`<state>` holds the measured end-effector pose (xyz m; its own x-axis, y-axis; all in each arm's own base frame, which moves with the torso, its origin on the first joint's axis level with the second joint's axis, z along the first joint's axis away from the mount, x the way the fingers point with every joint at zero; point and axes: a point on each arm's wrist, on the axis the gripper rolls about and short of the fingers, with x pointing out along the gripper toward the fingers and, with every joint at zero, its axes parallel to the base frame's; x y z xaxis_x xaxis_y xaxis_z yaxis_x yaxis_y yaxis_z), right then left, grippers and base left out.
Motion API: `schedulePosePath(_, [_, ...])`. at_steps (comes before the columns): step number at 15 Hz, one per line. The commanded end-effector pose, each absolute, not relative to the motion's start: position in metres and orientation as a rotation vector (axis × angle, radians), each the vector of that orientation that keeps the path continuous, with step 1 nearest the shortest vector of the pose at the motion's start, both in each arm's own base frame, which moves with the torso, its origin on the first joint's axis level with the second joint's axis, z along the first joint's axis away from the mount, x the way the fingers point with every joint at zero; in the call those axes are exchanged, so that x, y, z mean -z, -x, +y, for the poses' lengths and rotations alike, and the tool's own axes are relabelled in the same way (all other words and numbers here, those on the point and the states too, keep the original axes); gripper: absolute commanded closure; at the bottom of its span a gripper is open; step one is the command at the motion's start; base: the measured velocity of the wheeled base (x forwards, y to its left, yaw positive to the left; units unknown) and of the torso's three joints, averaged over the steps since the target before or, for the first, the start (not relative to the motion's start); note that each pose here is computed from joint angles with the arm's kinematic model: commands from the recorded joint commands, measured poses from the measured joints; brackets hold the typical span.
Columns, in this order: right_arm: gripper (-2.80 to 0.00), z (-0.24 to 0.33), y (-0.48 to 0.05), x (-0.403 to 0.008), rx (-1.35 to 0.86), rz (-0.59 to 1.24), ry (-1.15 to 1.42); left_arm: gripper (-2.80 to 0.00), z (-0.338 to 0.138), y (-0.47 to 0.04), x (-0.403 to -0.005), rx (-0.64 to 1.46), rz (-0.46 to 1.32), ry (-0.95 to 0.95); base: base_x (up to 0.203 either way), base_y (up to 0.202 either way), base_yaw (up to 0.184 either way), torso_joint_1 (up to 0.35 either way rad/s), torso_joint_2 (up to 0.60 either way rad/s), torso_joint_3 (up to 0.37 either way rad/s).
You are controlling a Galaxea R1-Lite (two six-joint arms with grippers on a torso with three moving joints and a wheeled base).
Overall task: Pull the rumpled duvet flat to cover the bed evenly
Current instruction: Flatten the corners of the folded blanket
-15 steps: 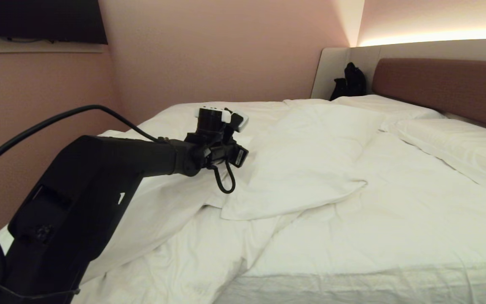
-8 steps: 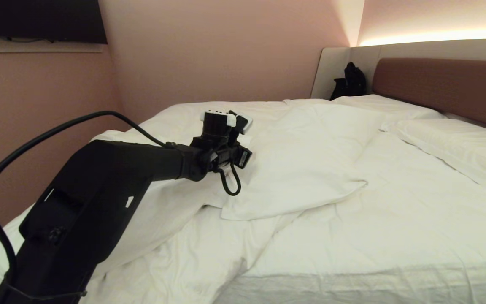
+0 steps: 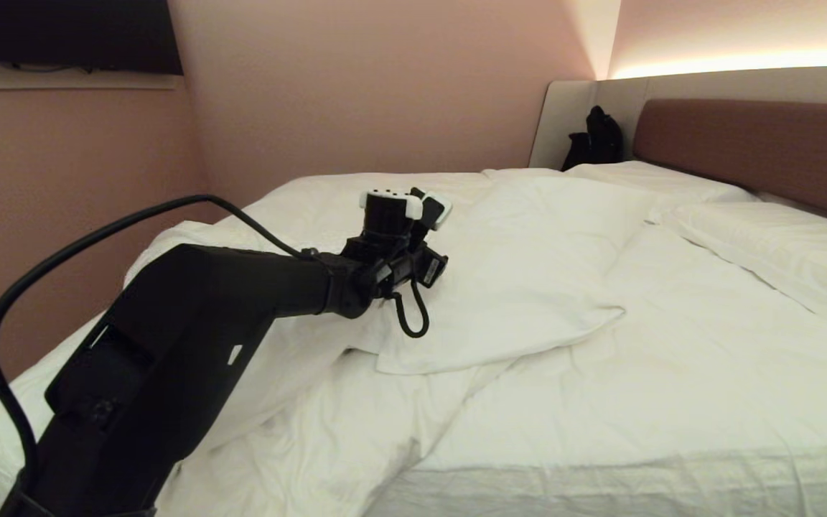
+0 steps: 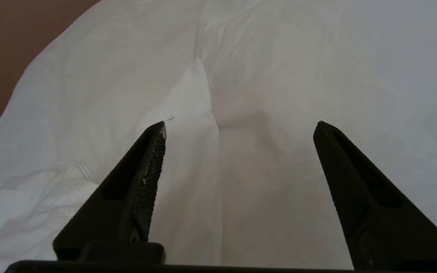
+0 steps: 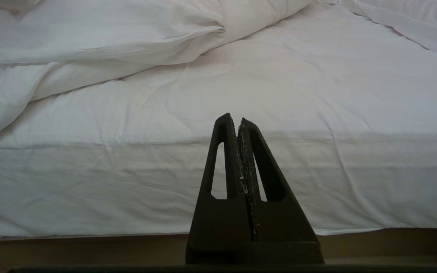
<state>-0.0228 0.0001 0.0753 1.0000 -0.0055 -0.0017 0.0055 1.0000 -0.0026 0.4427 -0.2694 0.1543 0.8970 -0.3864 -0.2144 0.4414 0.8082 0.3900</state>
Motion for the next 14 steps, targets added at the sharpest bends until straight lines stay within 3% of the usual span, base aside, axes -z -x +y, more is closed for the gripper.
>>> schedulePosePath(1, [0.0,0.0,0.023,-0.075,0.005,0.003,0.003,-2.8,-0.27,-0.447,-0.145,0.432,0.14,-0.457,0.0,0.0,0.0,0.0,0.0,0.0])
schedulePosePath(14, [0.0,0.0,0.023,-0.075,0.005,0.003,0.003,-2.8,-0.247,-0.47,-0.122,0.282,0.158,-0.493,0.0,0.0,0.0,0.0,0.0,0.0])
